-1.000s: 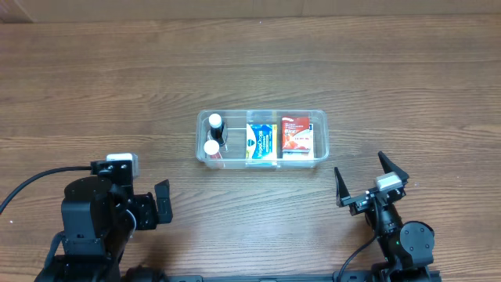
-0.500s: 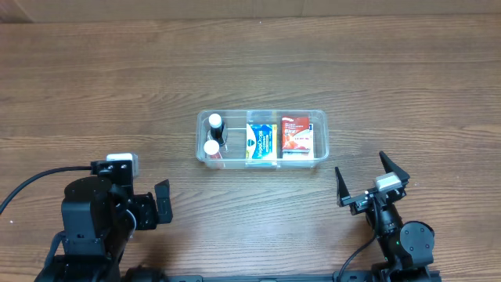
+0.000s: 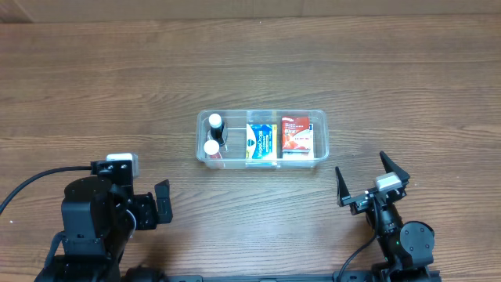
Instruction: Pack container
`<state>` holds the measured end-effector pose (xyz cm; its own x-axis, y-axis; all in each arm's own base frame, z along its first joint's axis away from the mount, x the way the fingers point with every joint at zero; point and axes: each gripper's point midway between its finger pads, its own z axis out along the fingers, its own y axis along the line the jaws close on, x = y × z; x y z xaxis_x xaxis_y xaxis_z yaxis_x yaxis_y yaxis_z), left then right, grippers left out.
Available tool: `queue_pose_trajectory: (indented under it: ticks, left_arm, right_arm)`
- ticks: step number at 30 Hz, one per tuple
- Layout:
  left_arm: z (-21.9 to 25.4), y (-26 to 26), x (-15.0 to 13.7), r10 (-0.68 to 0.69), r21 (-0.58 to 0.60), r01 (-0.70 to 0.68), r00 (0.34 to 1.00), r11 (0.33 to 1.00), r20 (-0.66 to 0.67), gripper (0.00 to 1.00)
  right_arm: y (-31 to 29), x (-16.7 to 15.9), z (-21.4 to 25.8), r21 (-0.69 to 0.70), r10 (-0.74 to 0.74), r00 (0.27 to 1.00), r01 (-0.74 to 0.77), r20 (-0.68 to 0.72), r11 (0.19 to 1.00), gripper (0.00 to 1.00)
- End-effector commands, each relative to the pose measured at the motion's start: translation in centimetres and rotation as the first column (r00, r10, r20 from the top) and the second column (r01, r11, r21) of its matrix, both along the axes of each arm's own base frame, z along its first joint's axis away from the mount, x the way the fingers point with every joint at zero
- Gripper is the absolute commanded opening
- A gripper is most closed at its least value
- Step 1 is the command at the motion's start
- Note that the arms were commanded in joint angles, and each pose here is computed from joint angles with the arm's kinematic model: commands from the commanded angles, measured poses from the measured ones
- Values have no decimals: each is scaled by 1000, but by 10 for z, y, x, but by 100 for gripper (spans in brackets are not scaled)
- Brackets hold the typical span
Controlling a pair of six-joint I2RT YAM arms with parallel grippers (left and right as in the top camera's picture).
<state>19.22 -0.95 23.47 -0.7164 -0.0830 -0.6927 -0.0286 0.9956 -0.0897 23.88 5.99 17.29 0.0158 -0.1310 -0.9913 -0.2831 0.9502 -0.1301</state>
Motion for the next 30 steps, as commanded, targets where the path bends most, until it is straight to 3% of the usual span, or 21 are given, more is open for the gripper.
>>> queue_pose_trajectory:
  ticks: [1, 10, 16, 19, 25, 30]
  left_arm:
    - [-1, -2, -1, 4, -15, -4, 1000, 1000, 1, 100]
    - [-30, 7, -17, 32, 18, -32, 999, 999, 33, 100]
    - [-66, 6, 0, 30, 10, -33, 972, 999, 231, 100]
    - [-66, 11, 16, 48, 17, -59, 928, 998, 370, 100]
    - [-52, 28, 40, 121, 6, -159, 769, 987, 628, 100]
    - [-59, 31, 50, 127, 5, -182, 709, 983, 694, 100]
  right_arm:
    - [0, 0, -1, -2, -2, 1000, 2, 8, 1000, 100]
    - [0, 0, -1, -2, -2, 1000, 2, 8, 1000, 100]
    - [0, 0, -1, -2, -2, 1000, 2, 8, 1000, 100]
    - [0, 0, -1, -2, -2, 1000, 2, 8, 1000, 100]
    - [0, 0, -1, -2, -3, 1000, 3, 8, 1000, 100]
    - [0, 0, -1, -2, -2, 1000, 2, 8, 1000, 100]
